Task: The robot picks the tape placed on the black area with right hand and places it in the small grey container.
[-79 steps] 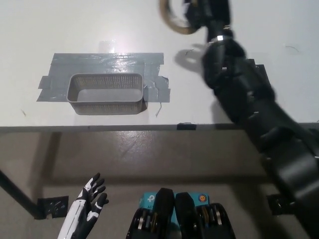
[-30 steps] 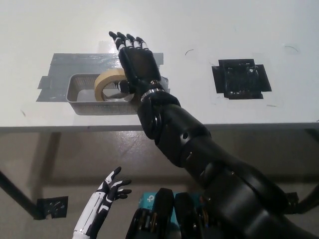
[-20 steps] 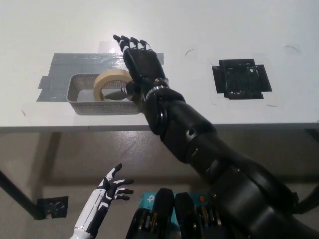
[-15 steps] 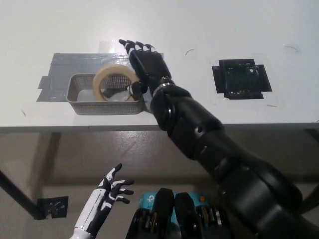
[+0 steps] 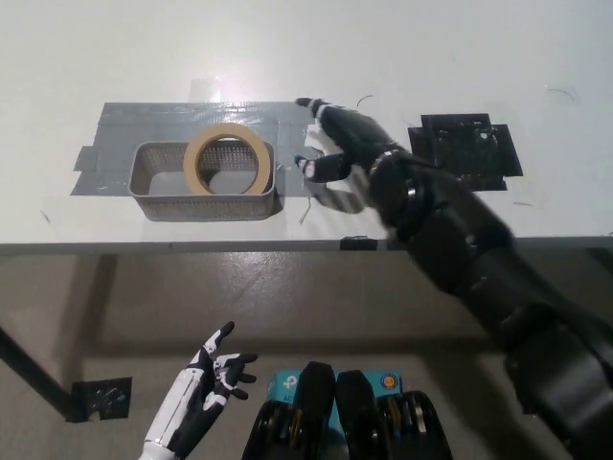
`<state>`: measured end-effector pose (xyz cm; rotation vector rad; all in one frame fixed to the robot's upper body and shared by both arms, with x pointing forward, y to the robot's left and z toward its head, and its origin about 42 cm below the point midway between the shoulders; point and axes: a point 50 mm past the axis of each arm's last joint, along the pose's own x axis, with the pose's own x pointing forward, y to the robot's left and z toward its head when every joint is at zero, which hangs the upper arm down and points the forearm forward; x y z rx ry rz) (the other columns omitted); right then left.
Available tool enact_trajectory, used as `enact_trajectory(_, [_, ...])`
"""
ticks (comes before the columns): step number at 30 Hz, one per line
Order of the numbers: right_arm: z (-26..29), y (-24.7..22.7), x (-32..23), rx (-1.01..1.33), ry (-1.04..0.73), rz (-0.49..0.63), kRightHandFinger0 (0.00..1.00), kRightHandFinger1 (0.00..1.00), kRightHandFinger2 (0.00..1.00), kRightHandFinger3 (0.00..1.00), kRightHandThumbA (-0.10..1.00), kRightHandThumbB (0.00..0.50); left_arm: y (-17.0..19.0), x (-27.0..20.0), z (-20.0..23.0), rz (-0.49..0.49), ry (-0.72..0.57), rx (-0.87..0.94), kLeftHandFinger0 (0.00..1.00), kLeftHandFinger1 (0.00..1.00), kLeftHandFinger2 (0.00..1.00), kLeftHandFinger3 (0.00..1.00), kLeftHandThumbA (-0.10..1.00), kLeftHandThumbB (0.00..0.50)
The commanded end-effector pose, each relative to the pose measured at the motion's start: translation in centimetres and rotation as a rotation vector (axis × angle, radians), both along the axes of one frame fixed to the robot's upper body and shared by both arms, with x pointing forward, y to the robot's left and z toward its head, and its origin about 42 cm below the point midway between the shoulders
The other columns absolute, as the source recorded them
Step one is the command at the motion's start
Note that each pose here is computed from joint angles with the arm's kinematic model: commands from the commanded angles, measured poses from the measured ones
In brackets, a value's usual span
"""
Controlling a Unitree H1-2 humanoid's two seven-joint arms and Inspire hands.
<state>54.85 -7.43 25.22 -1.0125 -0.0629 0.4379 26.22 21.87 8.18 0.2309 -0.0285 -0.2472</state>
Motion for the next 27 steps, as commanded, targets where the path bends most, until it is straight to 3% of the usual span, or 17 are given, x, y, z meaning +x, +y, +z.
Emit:
enact_trajectory(1, [20.8,-10.4,-8.8,0.491,0.209,0.627,1.00,1.00,1.00,1.00,0.98,0.500,0.2,2.3,3.1,-0.033,-0.131,0.008,0.63,0.71,0.81,1.00,0.86,0.127])
enact_trajectory(3, [21.6,-12.6,-11.0,0.572,0.104,0.614,1.00,1.00,1.00,1.00,1.00,0.460,0.2,2.6,3.1,-0.021,-0.131,0.009,0.77,0.86,0.96,1.00,0.89,0.119])
enact_trajectory(4, [21.6,-13.2,-11.5,0.600,0.083,0.612,1.00,1.00,1.00,1.00,1.00,0.492,0.2,2.6,3.1,-0.015,-0.129,0.005,0.88,0.97,1.00,1.00,0.90,0.120])
enact_trajectory(6, [20.2,-15.3,-13.9,0.632,0.029,0.582,1.00,1.00,1.00,1.00,1.00,0.496,0.4,2.4,3.0,-0.007,-0.126,0.000,1.00,1.00,1.00,1.00,0.92,0.138])
enact_trajectory(10, [15.7,-17.9,-19.3,0.695,-0.024,0.556,1.00,1.00,1.00,1.00,1.00,0.468,0.5,2.2,2.7,0.002,-0.134,0.007,1.00,1.00,1.00,1.00,1.00,0.202])
enact_trajectory(13, [11.5,-19.3,-23.4,0.764,-0.050,0.526,1.00,1.00,1.00,1.00,1.00,0.447,0.4,2.2,2.4,0.011,-0.131,-0.012,1.00,1.00,1.00,1.00,1.00,0.182])
enact_trajectory(16, [7.7,-20.1,-26.6,0.809,-0.057,0.455,1.00,1.00,1.00,1.00,1.00,0.459,0.4,1.9,1.9,0.014,-0.131,-0.030,1.00,1.00,1.00,1.00,1.00,0.161])
enact_trajectory(22, [-1.0,-19.1,-30.0,1.124,-0.022,0.224,1.00,1.00,1.00,1.00,1.00,0.425,0.2,0.0,0.1,0.042,-0.097,-0.031,1.00,1.00,1.00,1.00,1.00,0.198])
enact_trajectory(26, [-6.6,-17.7,-31.3,1.154,0.028,0.064,1.00,1.00,1.00,1.00,1.00,0.350,0.4,-1.9,-0.9,0.054,-0.061,-0.038,1.00,1.00,1.00,1.00,1.00,0.196])
enact_trajectory(27, [-7.9,-17.4,-31.7,1.143,0.059,0.014,1.00,1.00,1.00,1.00,1.00,0.362,0.5,-2.2,-1.0,0.052,-0.052,-0.031,1.00,1.00,1.00,1.00,1.00,0.201])
